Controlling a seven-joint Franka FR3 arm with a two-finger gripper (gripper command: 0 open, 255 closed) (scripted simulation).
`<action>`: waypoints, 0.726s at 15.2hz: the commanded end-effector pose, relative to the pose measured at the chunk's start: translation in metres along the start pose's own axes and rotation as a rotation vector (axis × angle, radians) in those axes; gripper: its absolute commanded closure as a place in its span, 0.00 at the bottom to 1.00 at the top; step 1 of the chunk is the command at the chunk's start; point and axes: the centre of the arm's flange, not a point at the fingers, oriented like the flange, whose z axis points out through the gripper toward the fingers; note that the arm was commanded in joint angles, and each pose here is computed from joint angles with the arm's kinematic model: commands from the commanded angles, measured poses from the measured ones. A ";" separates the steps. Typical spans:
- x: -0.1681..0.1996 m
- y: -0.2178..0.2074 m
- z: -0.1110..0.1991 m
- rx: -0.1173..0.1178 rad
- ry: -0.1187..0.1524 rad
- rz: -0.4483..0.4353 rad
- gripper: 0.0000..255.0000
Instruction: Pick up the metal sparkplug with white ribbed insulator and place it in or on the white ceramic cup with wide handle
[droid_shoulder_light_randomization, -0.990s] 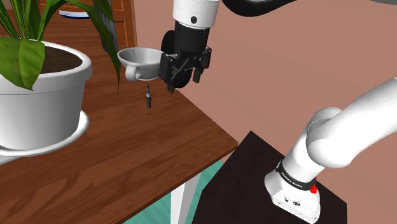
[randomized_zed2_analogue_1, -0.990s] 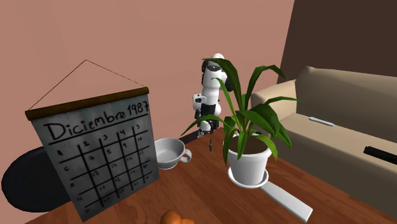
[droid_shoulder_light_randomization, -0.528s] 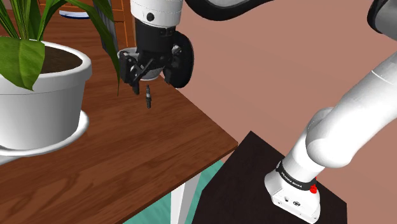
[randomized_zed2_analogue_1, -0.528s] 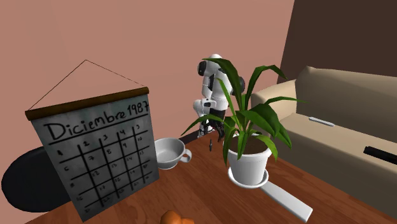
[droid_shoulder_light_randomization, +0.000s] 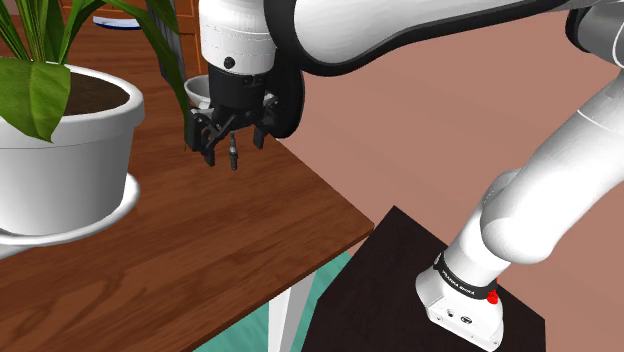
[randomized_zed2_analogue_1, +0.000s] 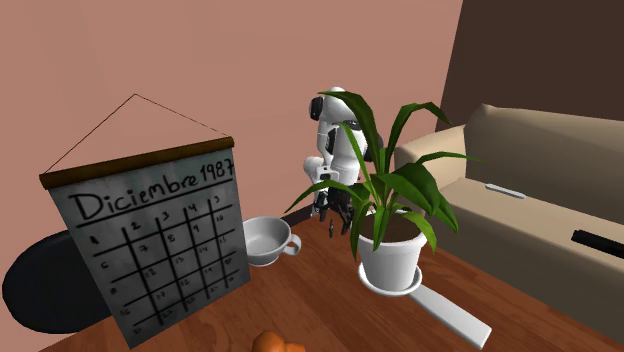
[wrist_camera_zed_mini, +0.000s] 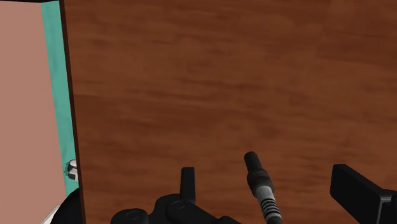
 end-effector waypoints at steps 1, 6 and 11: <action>0.000 0.000 0.002 0.000 0.000 0.000 0.00; 0.000 0.000 0.002 0.000 0.000 0.000 0.00; 0.000 0.000 0.002 0.000 0.000 0.000 1.00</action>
